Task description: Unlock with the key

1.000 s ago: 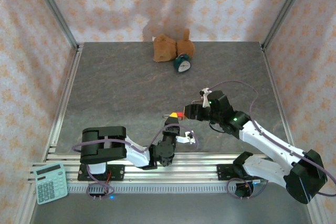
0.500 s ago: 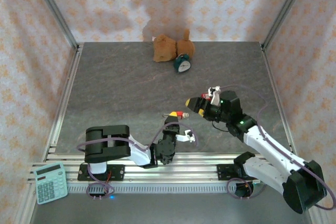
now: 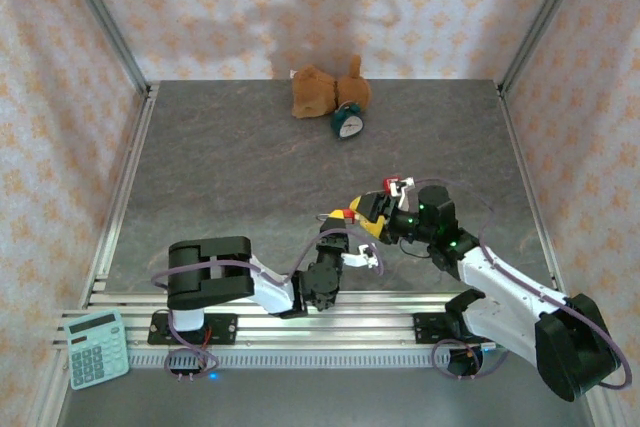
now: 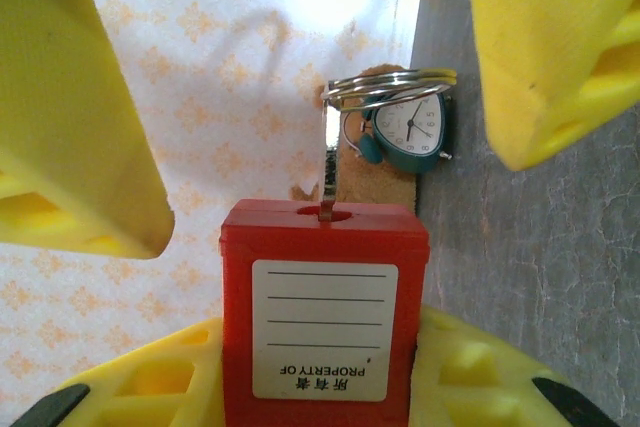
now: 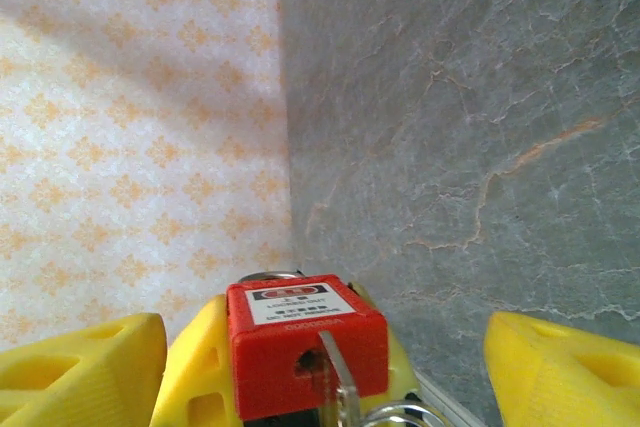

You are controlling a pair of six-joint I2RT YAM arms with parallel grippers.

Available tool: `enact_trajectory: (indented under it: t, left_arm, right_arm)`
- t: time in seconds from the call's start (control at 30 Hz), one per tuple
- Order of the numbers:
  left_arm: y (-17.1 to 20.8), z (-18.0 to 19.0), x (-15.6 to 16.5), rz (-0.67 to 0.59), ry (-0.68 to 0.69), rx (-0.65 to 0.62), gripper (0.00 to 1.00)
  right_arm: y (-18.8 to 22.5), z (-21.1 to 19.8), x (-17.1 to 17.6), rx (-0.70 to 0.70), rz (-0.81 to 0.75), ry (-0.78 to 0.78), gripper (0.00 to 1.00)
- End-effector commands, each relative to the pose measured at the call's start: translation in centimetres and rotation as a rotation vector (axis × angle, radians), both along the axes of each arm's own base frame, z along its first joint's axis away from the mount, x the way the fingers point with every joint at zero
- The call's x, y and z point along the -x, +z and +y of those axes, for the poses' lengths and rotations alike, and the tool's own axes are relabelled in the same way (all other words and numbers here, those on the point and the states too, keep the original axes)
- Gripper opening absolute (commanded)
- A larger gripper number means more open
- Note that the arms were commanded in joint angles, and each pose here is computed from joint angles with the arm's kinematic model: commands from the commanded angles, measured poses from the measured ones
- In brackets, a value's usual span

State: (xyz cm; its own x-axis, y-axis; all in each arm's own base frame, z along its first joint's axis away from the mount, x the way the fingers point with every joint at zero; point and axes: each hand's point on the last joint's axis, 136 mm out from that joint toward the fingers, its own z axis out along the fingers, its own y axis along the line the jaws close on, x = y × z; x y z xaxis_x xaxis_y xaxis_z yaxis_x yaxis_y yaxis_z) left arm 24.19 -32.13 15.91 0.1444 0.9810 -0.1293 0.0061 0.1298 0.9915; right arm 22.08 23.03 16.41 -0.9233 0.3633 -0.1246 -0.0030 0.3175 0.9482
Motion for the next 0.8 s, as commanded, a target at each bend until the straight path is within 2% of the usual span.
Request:
enact_trajectory:
  t: [0.0, 0.13, 0.33, 0.47, 0.6, 0.7, 0.77]
  left_arm:
    - [1.1, -0.9, -0.2, -0.015, -0.013, 0.083, 0.09]
    - [1.3, -1.3, -0.3, -0.018, -0.019, 0.086, 0.09]
    - [1.4, -2.0, -0.2, -0.020, -0.027, 0.089, 0.09]
    - [1.4, -2.3, 0.0, -0.019, -0.032, 0.101, 0.09]
    - [1.5, -2.4, 0.0, -0.019, -0.034, 0.106, 0.09]
    - [1.4, -2.3, 0.0, -0.019, -0.032, 0.105, 0.11]
    - [1.3, -2.2, 0.0, -0.017, -0.030, 0.101, 0.15]
  right_arm:
    - [1.4, 0.1, 0.0, -0.052, -0.039, 0.003, 0.79]
    - [1.0, 0.1, 0.0, -0.050, -0.030, -0.002, 0.72]
    - [0.6, 0.1, -0.2, -0.043, -0.038, -0.004, 0.56]
    - [-0.1, 0.3, -0.3, -0.043, -0.022, 0.000, 0.51]
    - [-0.1, 0.3, -0.2, -0.053, -0.020, 0.001, 0.40]
    - [0.1, 0.2, -0.2, -0.050, -0.028, -0.005, 0.36]
    - [0.2, 0.1, -0.3, -0.044, -0.033, -0.013, 0.34]
